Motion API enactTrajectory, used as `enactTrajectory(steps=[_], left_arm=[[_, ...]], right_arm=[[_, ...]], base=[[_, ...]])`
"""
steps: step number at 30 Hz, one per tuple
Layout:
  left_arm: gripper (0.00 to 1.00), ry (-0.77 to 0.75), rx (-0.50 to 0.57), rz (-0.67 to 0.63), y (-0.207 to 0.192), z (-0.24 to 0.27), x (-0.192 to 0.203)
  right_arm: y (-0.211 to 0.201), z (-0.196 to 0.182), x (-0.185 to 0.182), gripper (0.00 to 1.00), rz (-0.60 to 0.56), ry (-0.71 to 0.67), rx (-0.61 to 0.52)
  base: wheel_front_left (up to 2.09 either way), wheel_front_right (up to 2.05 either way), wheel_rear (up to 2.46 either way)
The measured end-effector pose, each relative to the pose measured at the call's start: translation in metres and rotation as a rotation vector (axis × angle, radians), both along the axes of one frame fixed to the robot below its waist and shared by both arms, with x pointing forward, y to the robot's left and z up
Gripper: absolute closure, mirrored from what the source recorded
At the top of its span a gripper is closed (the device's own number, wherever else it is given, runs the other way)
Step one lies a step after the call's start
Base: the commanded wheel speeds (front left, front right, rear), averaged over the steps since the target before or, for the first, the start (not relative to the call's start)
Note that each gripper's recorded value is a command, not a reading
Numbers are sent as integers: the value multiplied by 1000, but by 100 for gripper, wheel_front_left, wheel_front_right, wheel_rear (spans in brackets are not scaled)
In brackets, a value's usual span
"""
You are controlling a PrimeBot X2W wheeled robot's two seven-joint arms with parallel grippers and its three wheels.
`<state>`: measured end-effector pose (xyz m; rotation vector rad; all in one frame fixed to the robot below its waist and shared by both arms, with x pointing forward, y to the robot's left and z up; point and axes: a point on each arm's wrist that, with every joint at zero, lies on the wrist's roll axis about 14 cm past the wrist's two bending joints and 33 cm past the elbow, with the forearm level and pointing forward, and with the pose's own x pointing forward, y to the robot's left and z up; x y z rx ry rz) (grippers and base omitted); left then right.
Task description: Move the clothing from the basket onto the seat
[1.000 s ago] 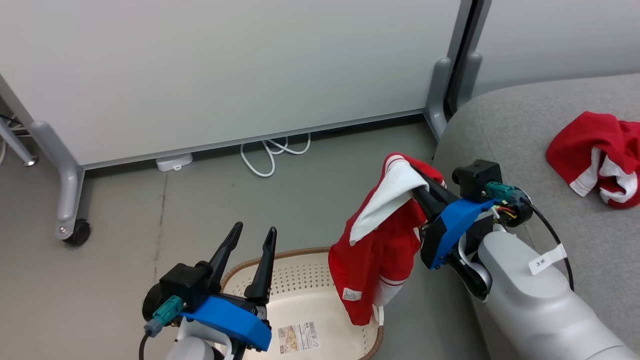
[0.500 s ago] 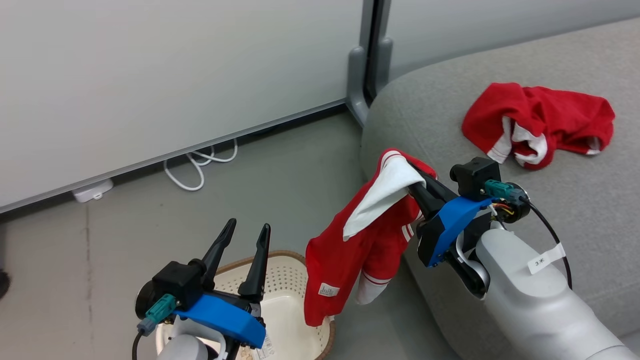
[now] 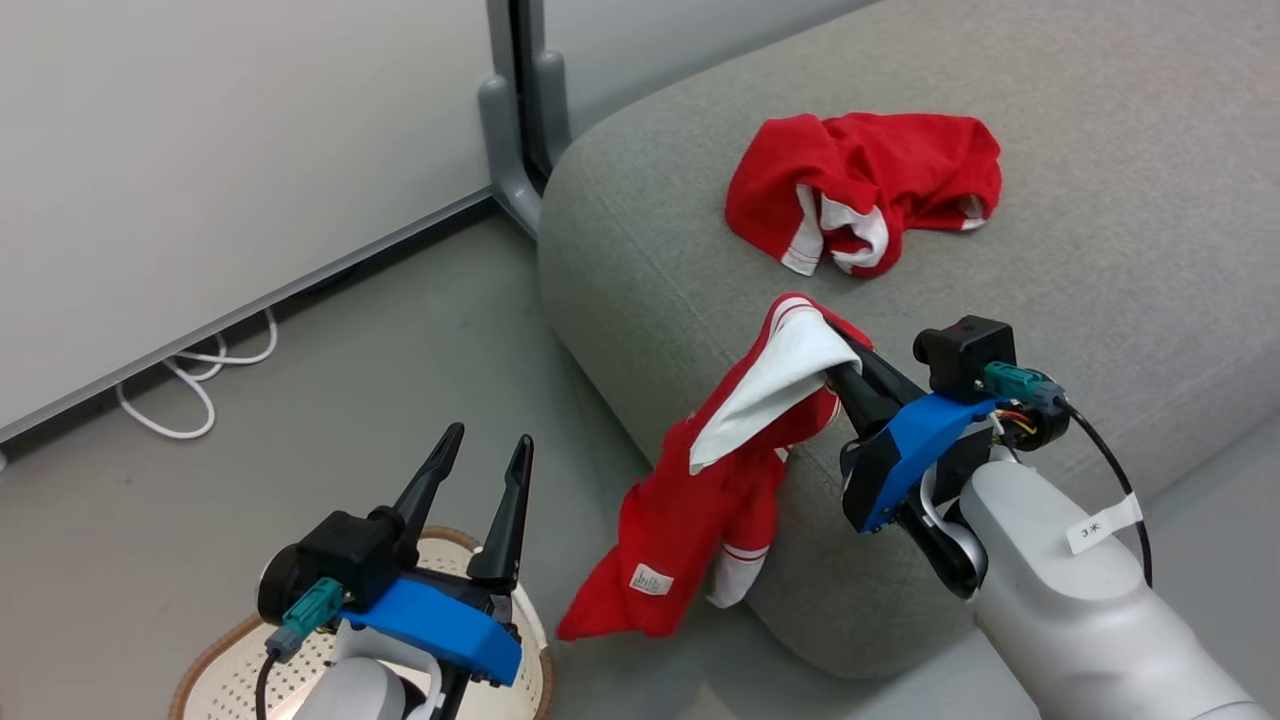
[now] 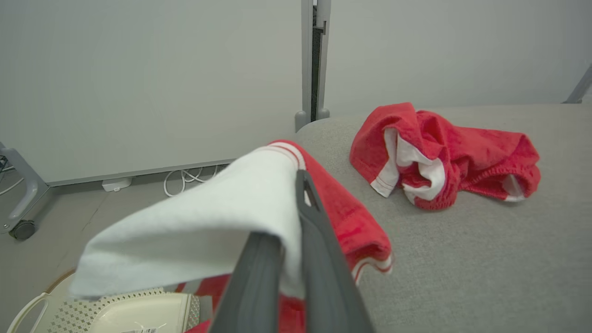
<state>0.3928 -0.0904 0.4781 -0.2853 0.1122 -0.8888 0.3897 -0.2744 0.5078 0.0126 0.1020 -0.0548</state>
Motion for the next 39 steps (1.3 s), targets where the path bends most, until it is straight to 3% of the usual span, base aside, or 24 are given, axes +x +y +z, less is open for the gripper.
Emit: enactTrajectory(steps=[6,20,26,33,39], left_arm=[[0,8,-6,-70,-22,-5,-4],[0,17,-5,-67,-21,-9,1],[0,17,-2,-67,-17,-17,10],[0,-6,-11,-53,-9,-26,37],[0,-13,-14,-44,0,-41,57]], right_arm=[[-26,-11,-19,100,-84,26,9],[-29,-9,-15,100,-108,12,20],[-80,53,14,100,-206,-118,-34],[-138,141,56,100,-277,-228,-244],[-177,191,81,100,-368,-315,-332]], base=[[0,0,0],[0,0,0],[0,0,0],[0,0,0],[0,0,0]])
